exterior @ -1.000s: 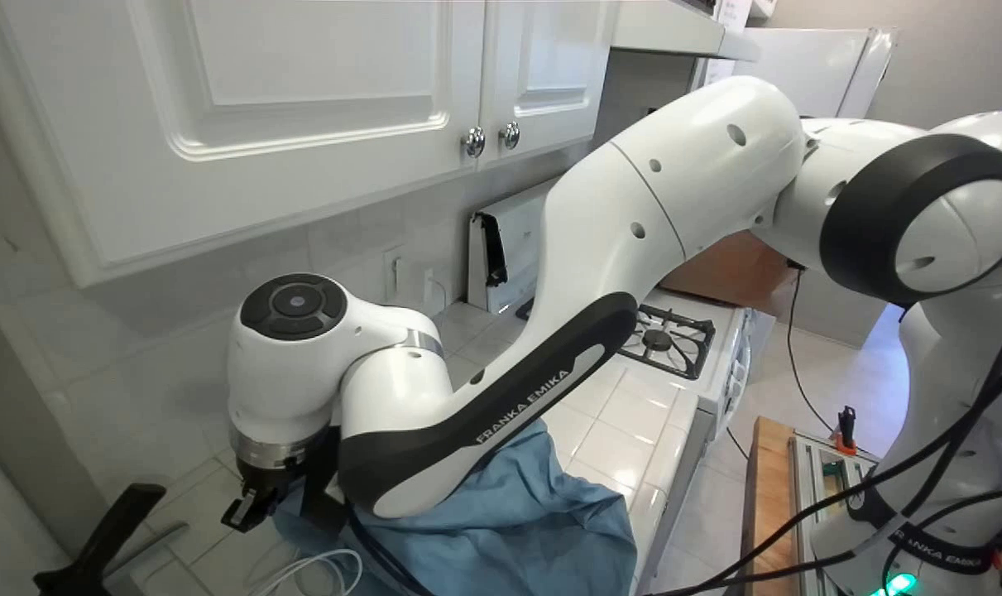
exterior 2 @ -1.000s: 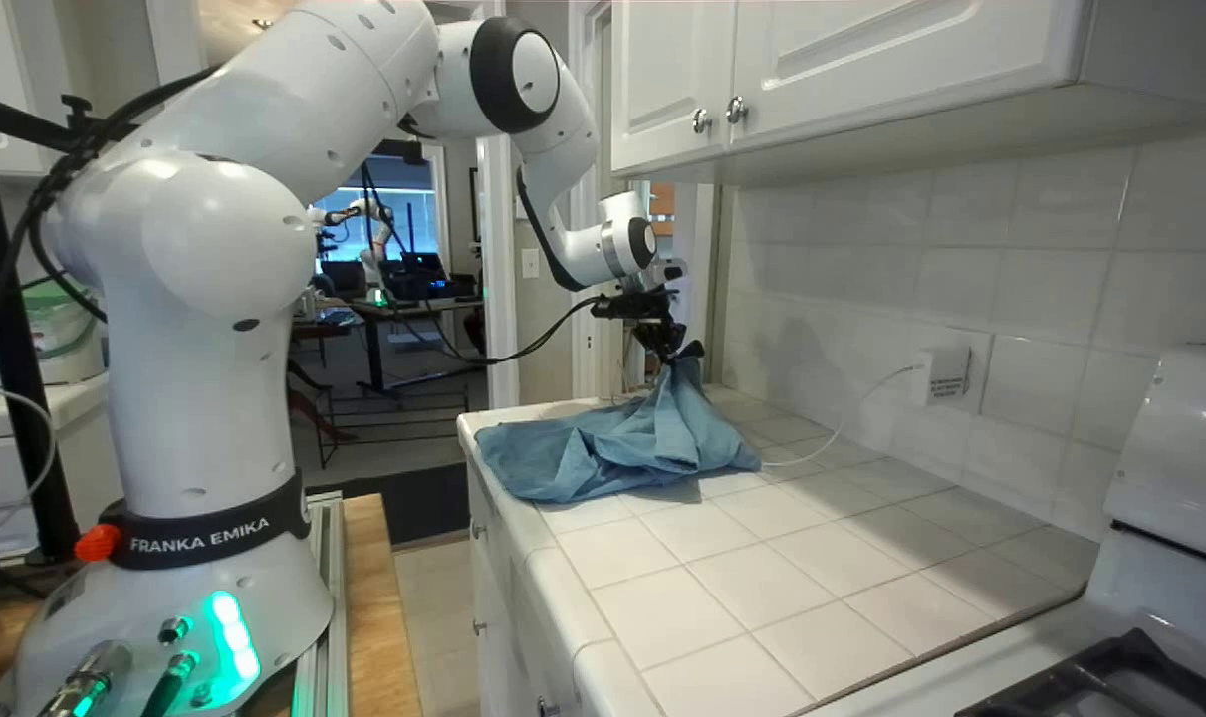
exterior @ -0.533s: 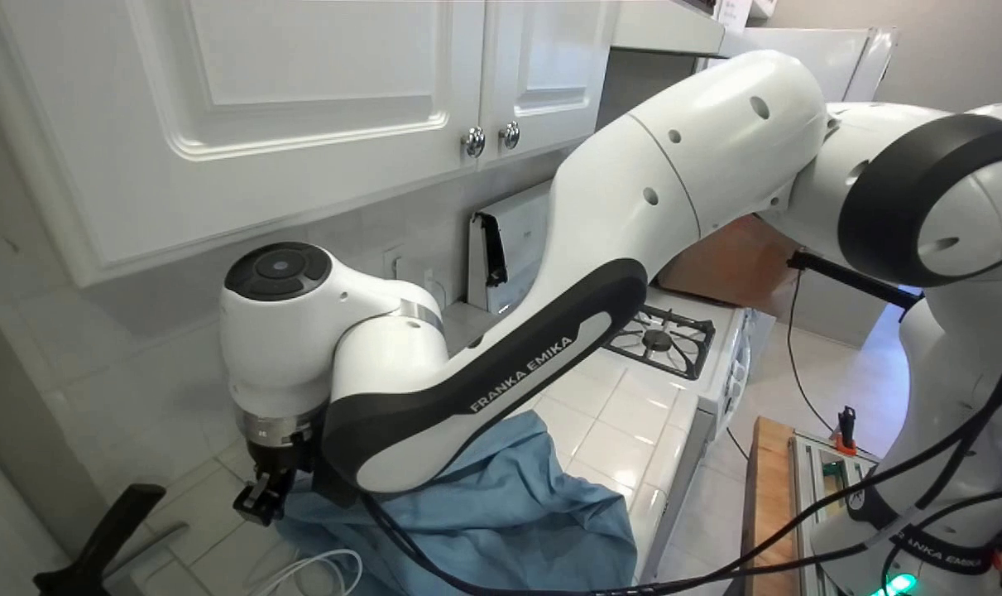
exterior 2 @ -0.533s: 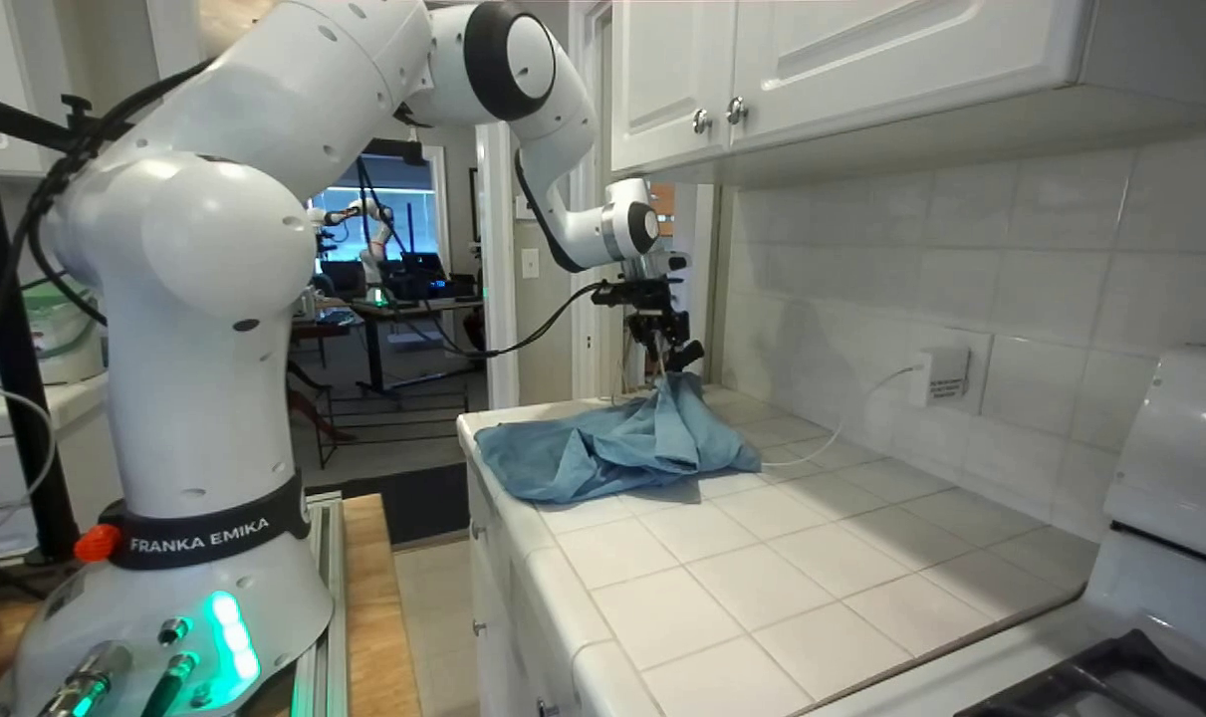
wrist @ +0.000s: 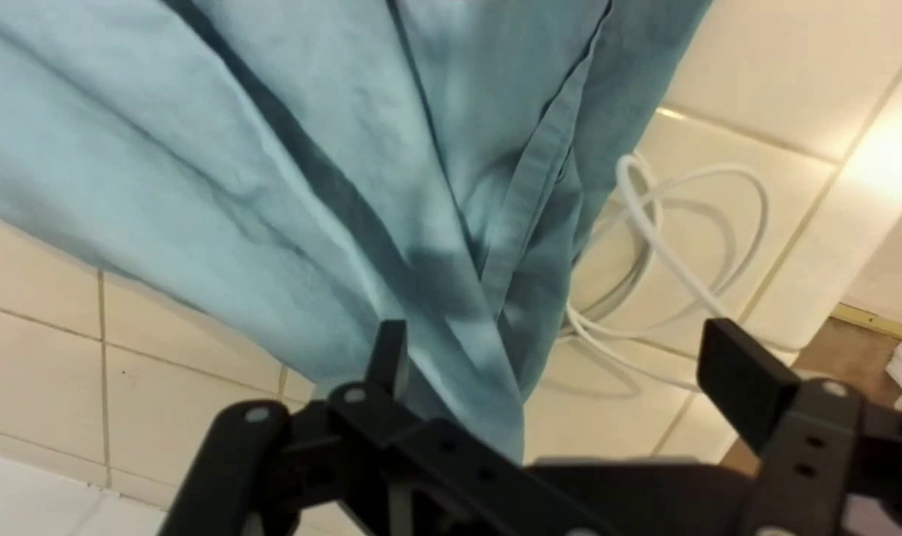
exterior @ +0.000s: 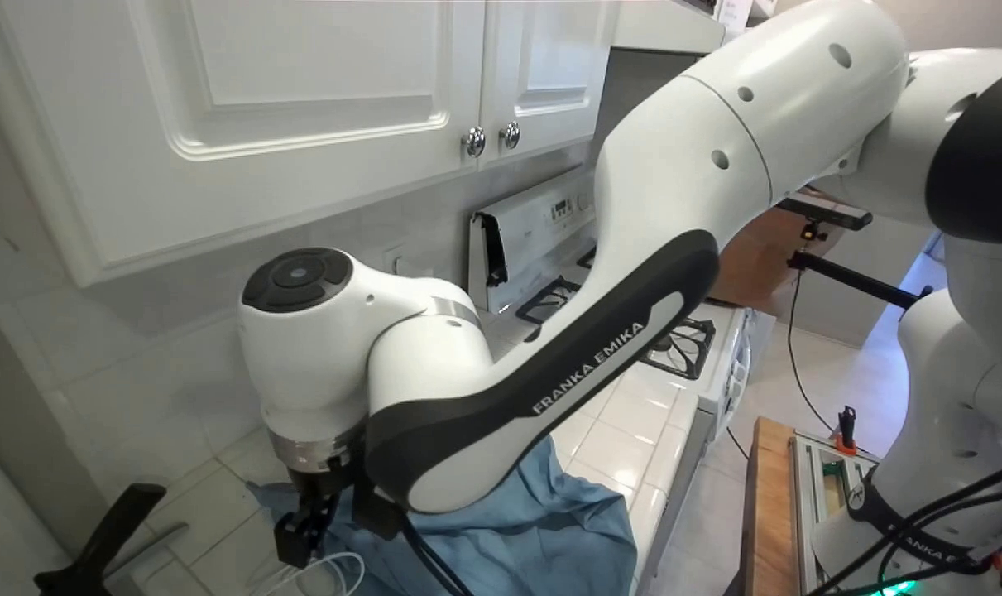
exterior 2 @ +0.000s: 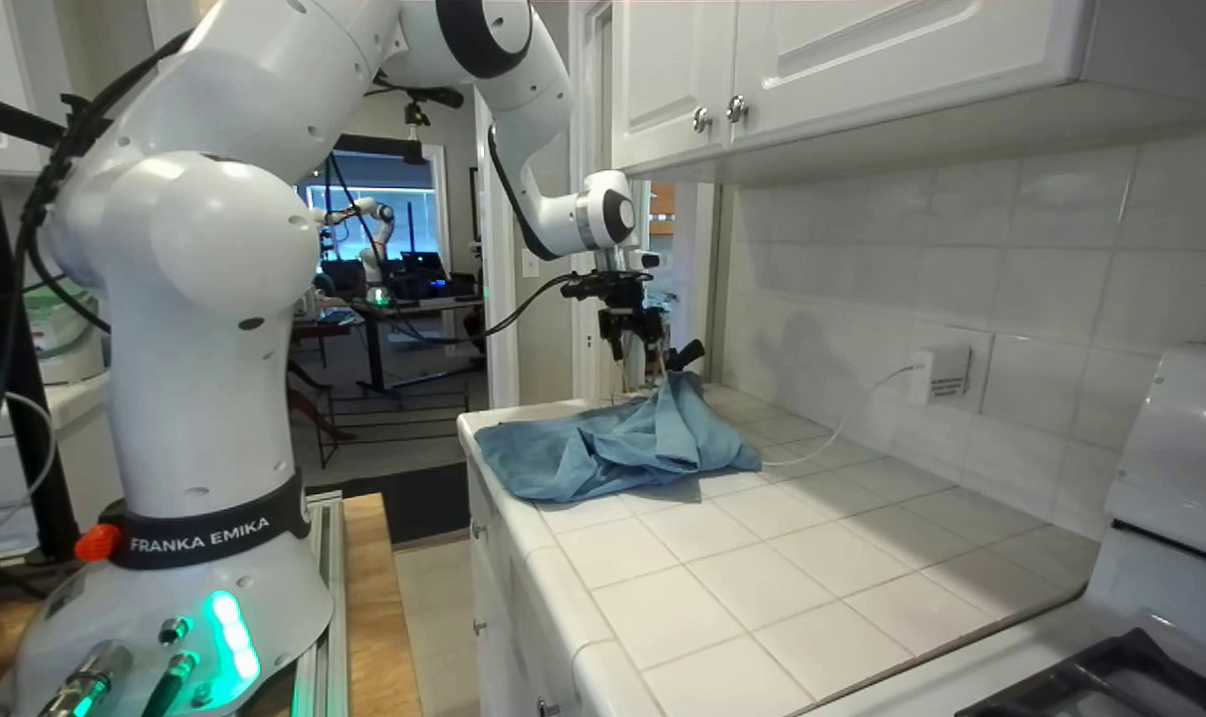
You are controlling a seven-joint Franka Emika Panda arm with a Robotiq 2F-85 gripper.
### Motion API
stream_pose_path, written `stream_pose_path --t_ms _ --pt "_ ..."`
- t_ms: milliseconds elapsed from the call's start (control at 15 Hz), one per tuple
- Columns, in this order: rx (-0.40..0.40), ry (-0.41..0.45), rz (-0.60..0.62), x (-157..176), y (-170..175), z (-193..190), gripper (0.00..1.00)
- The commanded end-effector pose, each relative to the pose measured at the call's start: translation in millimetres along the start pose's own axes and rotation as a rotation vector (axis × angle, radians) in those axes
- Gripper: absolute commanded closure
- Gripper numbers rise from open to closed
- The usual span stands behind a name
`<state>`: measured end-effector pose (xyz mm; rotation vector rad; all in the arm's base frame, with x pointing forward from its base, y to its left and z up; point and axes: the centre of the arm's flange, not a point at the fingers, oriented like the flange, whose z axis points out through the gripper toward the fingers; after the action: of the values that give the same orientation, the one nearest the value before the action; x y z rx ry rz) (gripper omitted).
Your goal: Fold the blue pillowcase in half from right to left.
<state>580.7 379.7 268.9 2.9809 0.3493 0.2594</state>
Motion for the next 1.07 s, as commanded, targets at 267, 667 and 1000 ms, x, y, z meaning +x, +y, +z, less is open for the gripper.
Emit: stream_pose_path --t_ms 267,667,1000 --pt "-0.015 0.032 0.094 -113 -14 -18 0.00" --pt "-0.025 0.002 0.229 -182 34 -68 0.00" --pt "-0.017 -0.003 0.046 -231 112 -93 0.00"
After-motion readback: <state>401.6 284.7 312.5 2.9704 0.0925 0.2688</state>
